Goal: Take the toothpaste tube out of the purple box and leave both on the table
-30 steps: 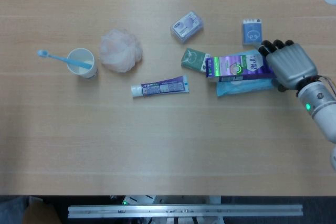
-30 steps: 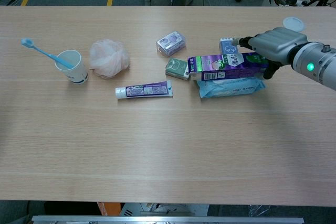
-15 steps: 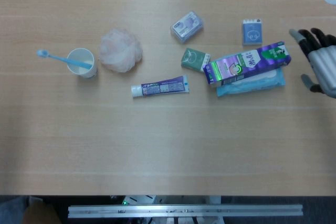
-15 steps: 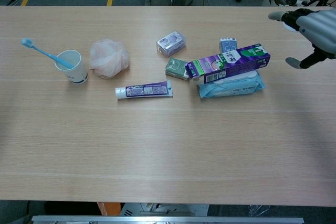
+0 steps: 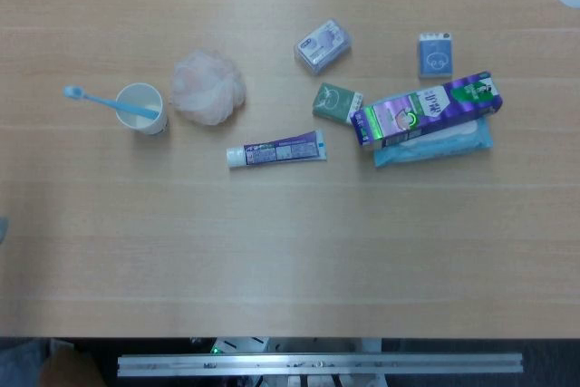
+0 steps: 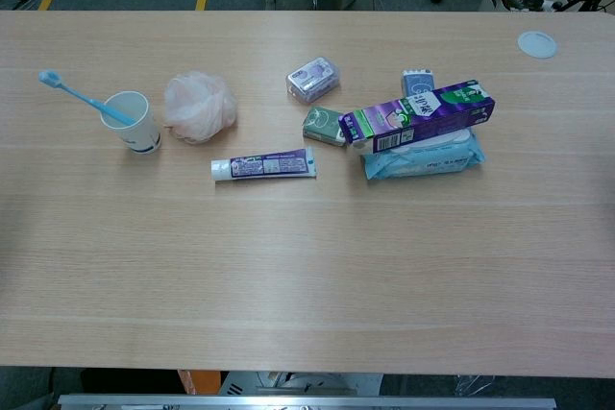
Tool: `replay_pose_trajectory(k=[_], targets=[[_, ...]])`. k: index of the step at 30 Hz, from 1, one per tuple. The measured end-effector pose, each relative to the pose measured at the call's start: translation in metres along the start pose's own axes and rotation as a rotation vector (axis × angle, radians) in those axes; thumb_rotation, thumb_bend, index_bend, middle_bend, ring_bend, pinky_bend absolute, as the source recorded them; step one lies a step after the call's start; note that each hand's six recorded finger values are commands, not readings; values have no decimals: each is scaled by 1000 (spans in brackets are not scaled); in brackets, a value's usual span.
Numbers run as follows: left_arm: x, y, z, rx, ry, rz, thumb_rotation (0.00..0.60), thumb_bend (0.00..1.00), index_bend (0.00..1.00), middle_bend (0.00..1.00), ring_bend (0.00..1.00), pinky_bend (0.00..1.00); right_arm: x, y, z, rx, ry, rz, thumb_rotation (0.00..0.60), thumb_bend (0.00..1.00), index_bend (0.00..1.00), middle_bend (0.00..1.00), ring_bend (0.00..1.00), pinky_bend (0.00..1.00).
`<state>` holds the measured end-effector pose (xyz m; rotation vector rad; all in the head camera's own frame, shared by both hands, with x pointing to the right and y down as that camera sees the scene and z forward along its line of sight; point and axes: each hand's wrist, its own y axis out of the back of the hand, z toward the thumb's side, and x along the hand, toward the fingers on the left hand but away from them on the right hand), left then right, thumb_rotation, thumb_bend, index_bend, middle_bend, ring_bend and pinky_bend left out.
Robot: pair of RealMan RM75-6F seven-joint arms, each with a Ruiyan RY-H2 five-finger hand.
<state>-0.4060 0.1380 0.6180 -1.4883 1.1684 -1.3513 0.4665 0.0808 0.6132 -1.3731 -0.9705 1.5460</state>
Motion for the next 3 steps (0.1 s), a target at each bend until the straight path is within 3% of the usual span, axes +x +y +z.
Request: replay_pose_trajectory(k=[3], targets=[[0,1,2,0,-2,4,600,270,114,84,77,110,7,3,-3,-3,1,-19,600,289,17,198,97,226]])
